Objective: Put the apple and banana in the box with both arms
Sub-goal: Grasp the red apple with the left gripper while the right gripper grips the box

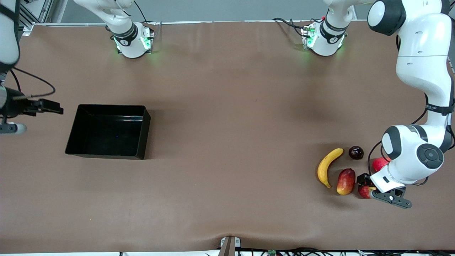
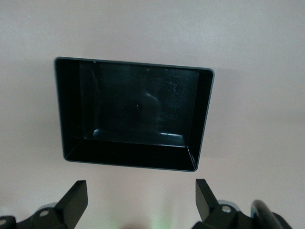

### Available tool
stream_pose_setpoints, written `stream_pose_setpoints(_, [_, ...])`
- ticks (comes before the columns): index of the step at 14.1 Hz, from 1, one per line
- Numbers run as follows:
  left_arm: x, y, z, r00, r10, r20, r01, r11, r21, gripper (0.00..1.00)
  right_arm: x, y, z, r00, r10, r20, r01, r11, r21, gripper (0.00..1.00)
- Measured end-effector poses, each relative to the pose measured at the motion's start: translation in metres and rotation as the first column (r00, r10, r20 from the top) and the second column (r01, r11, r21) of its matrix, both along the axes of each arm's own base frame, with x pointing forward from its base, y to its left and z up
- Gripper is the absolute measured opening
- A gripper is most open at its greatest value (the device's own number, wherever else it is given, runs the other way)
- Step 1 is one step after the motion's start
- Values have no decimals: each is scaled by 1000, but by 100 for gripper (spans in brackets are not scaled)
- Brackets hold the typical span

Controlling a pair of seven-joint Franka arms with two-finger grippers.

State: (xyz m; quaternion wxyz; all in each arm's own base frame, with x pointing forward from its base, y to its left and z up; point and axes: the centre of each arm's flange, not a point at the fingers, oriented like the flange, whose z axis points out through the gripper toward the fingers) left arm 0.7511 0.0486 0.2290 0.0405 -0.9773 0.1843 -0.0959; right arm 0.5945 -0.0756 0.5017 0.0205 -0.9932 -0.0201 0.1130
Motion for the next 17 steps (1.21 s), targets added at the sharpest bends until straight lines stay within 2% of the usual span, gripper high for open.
stream_pose_setpoints(4, [-2, 7, -20, 1000, 7, -5, -7, 1000, 2, 100, 10, -11, -59, 999, 6, -32, -7, 1000, -28, 100])
stream_pose_setpoints(5, [-2, 7, -23, 1000, 7, -8, -7, 1000, 1, 93, 9, -15, -74, 1000, 11, -29, -12, 999, -35, 100])
stream_pose_setpoints(7, [-2, 7, -25, 1000, 8, -6, -8, 1000, 1, 71, 5, -34, -99, 1000, 25, -11, -26, 999, -36, 100])
stream_pose_setpoints(8, [-1, 8, -25, 1000, 9, -4, -9, 1000, 3, 67, 3, -47, -112, 1000, 30, -6, -30, 999, -32, 100])
stream_pose_setpoints(12, [6, 13, -8, 999, 12, 38, -12, 1000, 12, 67, -4, -88, -167, 999, 42, 5, -42, 999, -18, 100])
stream_pose_setpoints(17, [17, 11, 76, 989, 3, 147, -7, 1000, 28, 67, -9, -92, -207, 997, 72, 25, -72, 997, -16, 100])
